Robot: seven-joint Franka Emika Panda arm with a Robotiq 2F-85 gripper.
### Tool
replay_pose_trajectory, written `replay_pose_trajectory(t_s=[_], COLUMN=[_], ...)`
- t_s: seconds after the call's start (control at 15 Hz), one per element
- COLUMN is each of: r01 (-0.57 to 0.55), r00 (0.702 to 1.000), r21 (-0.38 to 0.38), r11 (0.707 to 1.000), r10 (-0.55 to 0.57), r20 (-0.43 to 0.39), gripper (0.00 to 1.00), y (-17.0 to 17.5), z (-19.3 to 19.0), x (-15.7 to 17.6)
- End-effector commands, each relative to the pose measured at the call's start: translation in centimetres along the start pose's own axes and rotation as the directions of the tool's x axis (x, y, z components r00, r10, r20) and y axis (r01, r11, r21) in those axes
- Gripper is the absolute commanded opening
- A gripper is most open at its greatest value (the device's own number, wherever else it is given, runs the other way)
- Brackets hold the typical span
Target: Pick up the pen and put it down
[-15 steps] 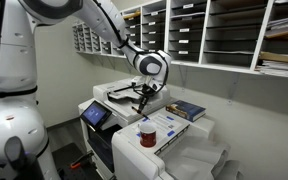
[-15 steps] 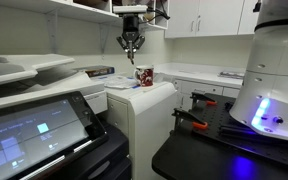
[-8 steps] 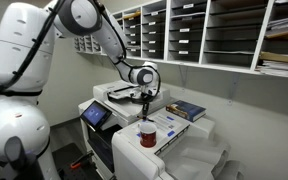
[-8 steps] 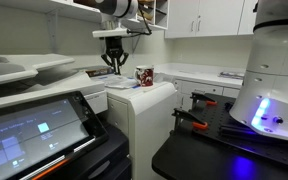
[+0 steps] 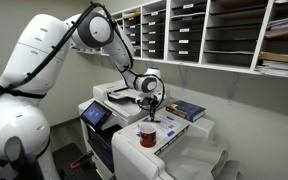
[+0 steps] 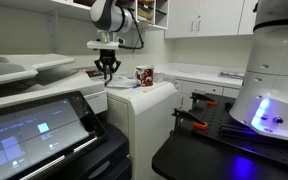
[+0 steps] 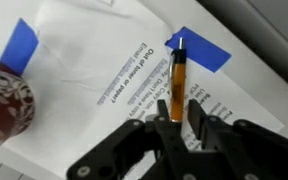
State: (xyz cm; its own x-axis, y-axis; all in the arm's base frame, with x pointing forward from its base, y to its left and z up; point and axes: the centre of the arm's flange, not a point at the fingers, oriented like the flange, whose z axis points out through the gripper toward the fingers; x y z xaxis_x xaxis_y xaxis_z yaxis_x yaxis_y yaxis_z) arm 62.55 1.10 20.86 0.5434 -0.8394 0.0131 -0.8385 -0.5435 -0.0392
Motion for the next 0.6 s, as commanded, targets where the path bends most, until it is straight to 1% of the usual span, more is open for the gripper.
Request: replay_pose_trajectory(t_s=[0.0, 0.07, 0.2, 0.27, 0.33, 0.4, 0.53], r01=[0.002, -0.006, -0.012, -0.011, -0.017, -0.012, 0.009], r00=[1.0, 1.0, 0.999, 0.999, 0.999, 1.0, 1.0], r21=[0.025, 0.001, -0.01, -0.019, -0.022, -0.015, -0.013], r11=[1.0, 1.0, 1.0, 1.0, 1.0, 1.0, 1.0], r10=[-0.002, 0.006, 0.012, 0.012, 0.018, 0.012, -0.008], r20=[0.009, 0.026, 0.043, 0.042, 0.035, 0.027, 0.028], gripper=[0.62, 0.7, 0.84, 0.92, 0.98, 1.0, 1.0], y=[1.2, 1.9, 3.5, 4.4, 5.4, 6.2, 7.8], z=[-2.2, -3.5, -6.1, -7.5, -8.9, -10.2, -12.2], x=[-0.9, -1.2, -1.7, -1.8, -1.9, -2.1, -2.5])
